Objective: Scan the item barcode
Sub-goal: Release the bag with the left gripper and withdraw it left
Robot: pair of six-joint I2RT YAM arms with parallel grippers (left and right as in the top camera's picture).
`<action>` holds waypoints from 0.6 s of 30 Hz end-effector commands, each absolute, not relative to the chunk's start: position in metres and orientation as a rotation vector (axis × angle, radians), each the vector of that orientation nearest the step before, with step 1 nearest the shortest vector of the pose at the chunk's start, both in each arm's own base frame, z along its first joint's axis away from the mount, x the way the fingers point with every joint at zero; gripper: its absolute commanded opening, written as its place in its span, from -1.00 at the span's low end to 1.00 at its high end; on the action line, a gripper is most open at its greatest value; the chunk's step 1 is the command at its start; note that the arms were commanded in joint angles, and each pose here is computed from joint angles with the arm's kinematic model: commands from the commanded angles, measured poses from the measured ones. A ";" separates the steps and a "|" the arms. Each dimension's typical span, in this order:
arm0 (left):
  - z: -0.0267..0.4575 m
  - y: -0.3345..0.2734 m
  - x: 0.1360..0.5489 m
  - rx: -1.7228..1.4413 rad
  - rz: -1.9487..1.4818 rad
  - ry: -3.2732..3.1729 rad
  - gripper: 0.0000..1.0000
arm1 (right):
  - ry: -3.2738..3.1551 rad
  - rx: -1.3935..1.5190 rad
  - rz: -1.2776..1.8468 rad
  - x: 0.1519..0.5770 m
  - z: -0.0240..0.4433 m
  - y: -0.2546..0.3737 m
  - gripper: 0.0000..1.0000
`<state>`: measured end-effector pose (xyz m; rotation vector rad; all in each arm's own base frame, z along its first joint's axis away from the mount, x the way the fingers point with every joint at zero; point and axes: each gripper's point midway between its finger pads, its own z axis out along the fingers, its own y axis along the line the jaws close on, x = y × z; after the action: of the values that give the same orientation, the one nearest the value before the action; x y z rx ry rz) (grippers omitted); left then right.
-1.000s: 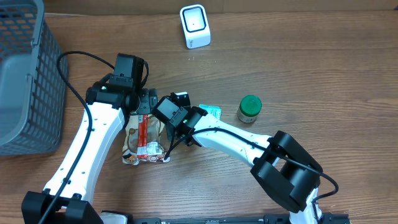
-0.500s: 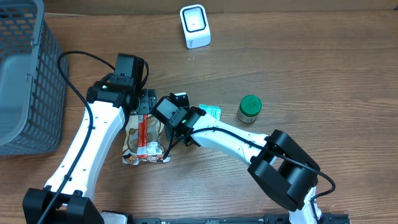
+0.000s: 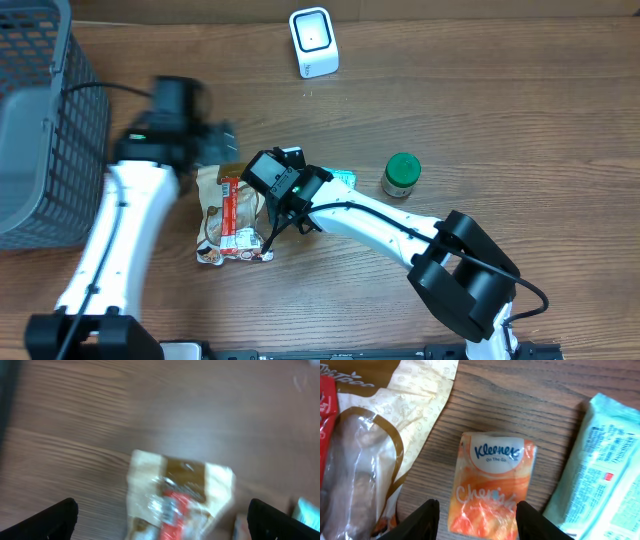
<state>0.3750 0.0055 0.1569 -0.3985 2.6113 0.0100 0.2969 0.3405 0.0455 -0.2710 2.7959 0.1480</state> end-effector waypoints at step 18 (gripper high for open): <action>0.195 0.093 0.370 -0.811 -0.557 2.380 0.99 | 2.830 -0.277 0.093 0.299 0.010 0.341 -0.07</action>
<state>0.3657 0.1085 0.1834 -0.8651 2.3940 -0.5058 0.3002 0.3447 0.0336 -0.2702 2.7952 0.1485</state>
